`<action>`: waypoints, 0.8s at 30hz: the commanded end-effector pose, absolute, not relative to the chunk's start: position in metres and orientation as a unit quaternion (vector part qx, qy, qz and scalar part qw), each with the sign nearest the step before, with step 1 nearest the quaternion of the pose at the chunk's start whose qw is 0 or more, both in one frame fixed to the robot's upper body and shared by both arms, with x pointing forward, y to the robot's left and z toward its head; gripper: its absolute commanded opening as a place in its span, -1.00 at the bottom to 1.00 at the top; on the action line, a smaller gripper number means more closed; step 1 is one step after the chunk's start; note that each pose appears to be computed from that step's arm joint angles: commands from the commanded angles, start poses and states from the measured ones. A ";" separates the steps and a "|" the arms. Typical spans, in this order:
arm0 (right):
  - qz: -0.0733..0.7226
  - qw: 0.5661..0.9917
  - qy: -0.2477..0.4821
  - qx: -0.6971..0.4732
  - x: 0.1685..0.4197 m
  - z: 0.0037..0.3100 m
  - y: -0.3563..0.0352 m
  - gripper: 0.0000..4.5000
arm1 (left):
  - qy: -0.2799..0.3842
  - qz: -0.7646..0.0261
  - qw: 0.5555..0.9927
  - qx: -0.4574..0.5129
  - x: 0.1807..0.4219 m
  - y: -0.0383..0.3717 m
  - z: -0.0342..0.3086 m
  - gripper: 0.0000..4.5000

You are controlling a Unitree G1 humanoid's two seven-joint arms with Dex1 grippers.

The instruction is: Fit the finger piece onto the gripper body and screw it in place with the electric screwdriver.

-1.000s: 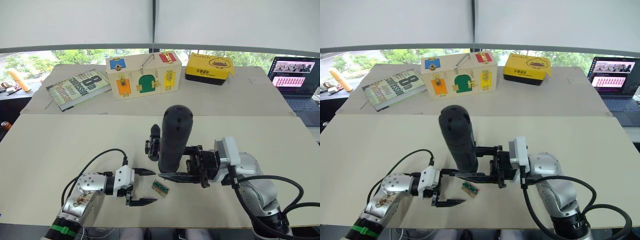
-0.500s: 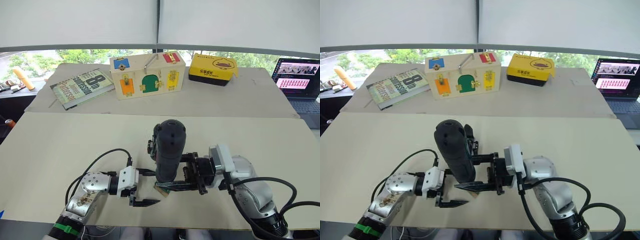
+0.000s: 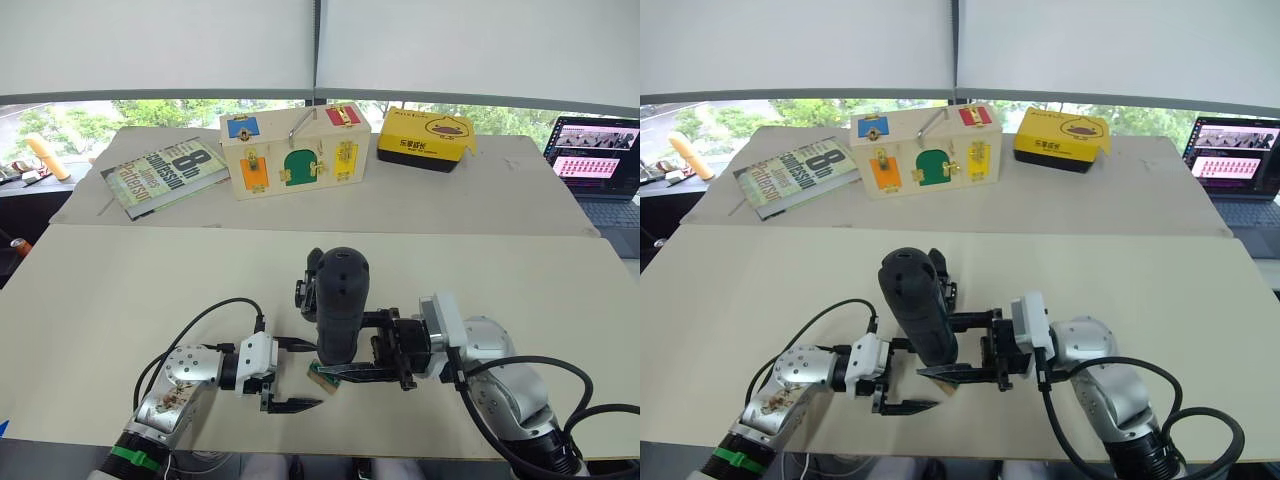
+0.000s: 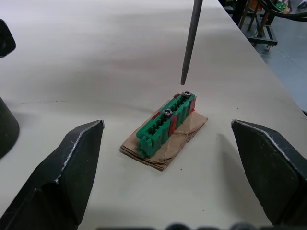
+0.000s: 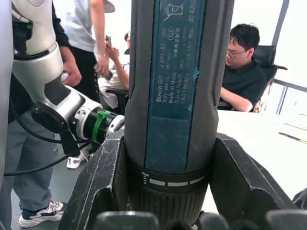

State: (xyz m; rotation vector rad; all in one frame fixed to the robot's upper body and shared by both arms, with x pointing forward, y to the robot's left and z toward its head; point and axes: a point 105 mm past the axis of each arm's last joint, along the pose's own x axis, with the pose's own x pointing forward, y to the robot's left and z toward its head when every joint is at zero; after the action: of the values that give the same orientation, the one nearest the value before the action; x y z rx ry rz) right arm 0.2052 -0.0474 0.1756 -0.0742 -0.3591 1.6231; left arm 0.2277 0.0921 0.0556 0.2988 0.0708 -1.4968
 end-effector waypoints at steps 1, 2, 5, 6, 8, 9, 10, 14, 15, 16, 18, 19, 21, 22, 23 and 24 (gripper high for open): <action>0.717 0.669 -0.192 -0.041 0.201 0.186 -0.050 -0.14 | 0.059 -0.684 0.716 0.127 0.220 0.092 0.042 1.00; 0.718 0.669 -0.191 -0.039 0.201 0.186 -0.049 -0.14 | 0.059 -0.683 0.717 0.127 0.221 0.093 0.042 1.00; 0.719 0.668 -0.189 -0.034 0.199 0.186 -0.048 -0.14 | 0.061 -0.682 0.717 0.128 0.221 0.093 0.042 1.00; 0.719 0.668 -0.188 -0.034 0.198 0.185 -0.048 -0.14 | 0.061 -0.682 0.717 0.128 0.222 0.093 0.042 1.00; 0.720 0.667 -0.187 -0.033 0.197 0.185 -0.048 -0.14 | 0.062 -0.682 0.717 0.129 0.222 0.093 0.041 1.00; 0.720 0.667 -0.187 -0.032 0.197 0.184 -0.048 -0.14 | 0.062 -0.682 0.717 0.129 0.222 0.093 0.042 1.00; 0.721 0.667 -0.186 -0.031 0.197 0.184 -0.047 -0.14 | 0.062 -0.682 0.717 0.129 0.222 0.093 0.042 1.00; 0.721 0.667 -0.185 -0.031 0.196 0.184 -0.047 -0.14 | 0.061 -0.681 0.718 0.128 0.223 0.092 0.042 1.00; 0.721 0.667 -0.184 -0.032 0.197 0.184 -0.047 -0.14 | 0.061 -0.681 0.718 0.128 0.223 0.092 0.042 1.00; 0.721 0.668 -0.184 -0.033 0.197 0.184 -0.047 -0.14 | 0.061 -0.681 0.719 0.128 0.224 0.092 0.042 1.00; 0.719 0.669 -0.184 -0.035 0.197 0.184 -0.047 -0.14 | 0.061 -0.681 0.718 0.128 0.224 0.092 0.042 1.00; 0.719 0.669 -0.185 -0.036 0.198 0.184 -0.047 -0.14 | 0.061 -0.681 0.718 0.128 0.224 0.092 0.042 1.00; 0.718 0.670 -0.185 -0.038 0.199 0.184 -0.048 -0.14 | 0.061 -0.681 0.718 0.129 0.225 0.092 0.042 1.00; 0.717 0.671 -0.185 -0.039 0.199 0.184 -0.048 -0.14 | 0.061 -0.681 0.718 0.129 0.225 0.092 0.042 1.00; 0.718 0.671 -0.184 -0.040 0.199 0.184 -0.048 -0.14 | 0.061 -0.681 0.718 0.129 0.225 0.092 0.042 1.00; 0.718 0.671 -0.183 -0.040 0.199 0.184 -0.048 -0.14 | 0.060 -0.681 0.718 0.129 0.225 0.091 0.043 1.00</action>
State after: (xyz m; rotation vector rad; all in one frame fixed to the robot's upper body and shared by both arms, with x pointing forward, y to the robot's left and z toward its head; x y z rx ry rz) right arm 0.2049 -0.0495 0.1693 -0.0600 -0.3267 1.6037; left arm 0.2303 0.0924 0.0565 0.3047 0.0652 -1.4937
